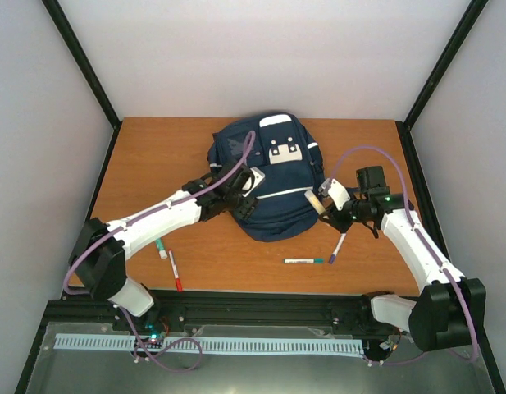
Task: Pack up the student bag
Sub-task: Pick up the stationery from the center of the board, then place the stationery in the student bag.
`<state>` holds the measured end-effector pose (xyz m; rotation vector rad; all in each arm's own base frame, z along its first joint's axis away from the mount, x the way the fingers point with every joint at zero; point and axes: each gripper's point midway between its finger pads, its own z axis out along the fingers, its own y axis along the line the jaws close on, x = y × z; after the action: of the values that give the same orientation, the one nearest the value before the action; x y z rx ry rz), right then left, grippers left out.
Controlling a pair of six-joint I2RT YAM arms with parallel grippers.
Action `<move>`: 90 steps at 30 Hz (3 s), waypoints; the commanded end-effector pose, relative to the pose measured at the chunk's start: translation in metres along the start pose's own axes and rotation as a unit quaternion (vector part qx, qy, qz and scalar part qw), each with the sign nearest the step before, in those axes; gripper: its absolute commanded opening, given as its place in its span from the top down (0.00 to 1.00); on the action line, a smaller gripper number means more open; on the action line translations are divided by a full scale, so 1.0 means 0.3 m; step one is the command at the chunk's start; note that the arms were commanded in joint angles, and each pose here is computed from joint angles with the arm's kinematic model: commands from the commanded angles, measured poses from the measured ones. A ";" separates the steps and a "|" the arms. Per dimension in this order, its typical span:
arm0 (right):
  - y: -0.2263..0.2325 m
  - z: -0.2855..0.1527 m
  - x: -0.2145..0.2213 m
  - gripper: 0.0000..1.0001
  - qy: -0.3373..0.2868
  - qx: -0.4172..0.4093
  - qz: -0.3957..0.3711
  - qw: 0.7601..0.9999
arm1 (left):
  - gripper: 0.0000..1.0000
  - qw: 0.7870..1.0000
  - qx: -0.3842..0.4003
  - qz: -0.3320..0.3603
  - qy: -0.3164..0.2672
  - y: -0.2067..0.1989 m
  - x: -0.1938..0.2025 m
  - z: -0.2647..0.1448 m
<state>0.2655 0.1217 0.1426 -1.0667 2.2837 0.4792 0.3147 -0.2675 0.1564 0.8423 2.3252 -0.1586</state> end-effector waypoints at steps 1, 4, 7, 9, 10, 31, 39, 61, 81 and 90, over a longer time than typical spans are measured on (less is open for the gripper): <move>-0.027 -0.014 -0.009 0.84 -0.020 0.017 0.020 0.999 | 0.28 0.996 -0.025 0.084 -0.029 -0.027 -0.054 -0.009; -0.041 -0.016 -0.006 0.83 -0.020 0.029 0.024 0.999 | 0.28 0.993 -0.042 0.106 0.000 -0.037 -0.047 0.036; -0.055 -0.016 0.002 0.82 -0.016 0.042 0.031 0.999 | 0.29 0.990 -0.051 0.130 0.019 -0.047 -0.041 0.091; -0.068 -0.010 0.015 0.81 -0.009 0.050 0.037 0.998 | 0.29 0.988 -0.043 0.149 0.016 -0.085 -0.044 0.111; -0.074 -0.008 0.020 0.80 -0.006 0.055 0.038 0.998 | 0.29 0.986 -0.036 0.162 0.013 -0.115 -0.045 0.120; -0.106 -0.009 0.044 0.77 0.002 0.067 0.054 0.996 | 0.56 0.958 -0.152 0.240 -0.033 -0.131 -0.179 0.159; -0.102 -0.004 0.049 0.76 0.004 0.061 0.057 0.997 | 0.66 0.957 -0.159 0.238 -0.047 -0.123 -0.170 0.152; -0.107 -0.008 0.064 0.75 0.004 0.052 0.071 0.996 | 0.76 0.933 -0.216 0.284 -0.042 -0.118 -0.152 0.204; -0.008 -0.072 0.016 0.80 0.004 0.044 -0.127 0.991 | 0.99 0.984 -0.071 -0.003 -0.163 -0.031 -0.433 -0.163; 0.072 -0.006 -0.101 0.81 0.061 0.087 -0.287 0.952 | 0.99 0.984 -0.006 -0.076 -0.162 0.004 -0.423 -0.179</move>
<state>0.2526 0.1428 0.1589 -1.4903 2.0249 0.1858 0.3551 -0.3043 0.2071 0.7679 2.1687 -0.0518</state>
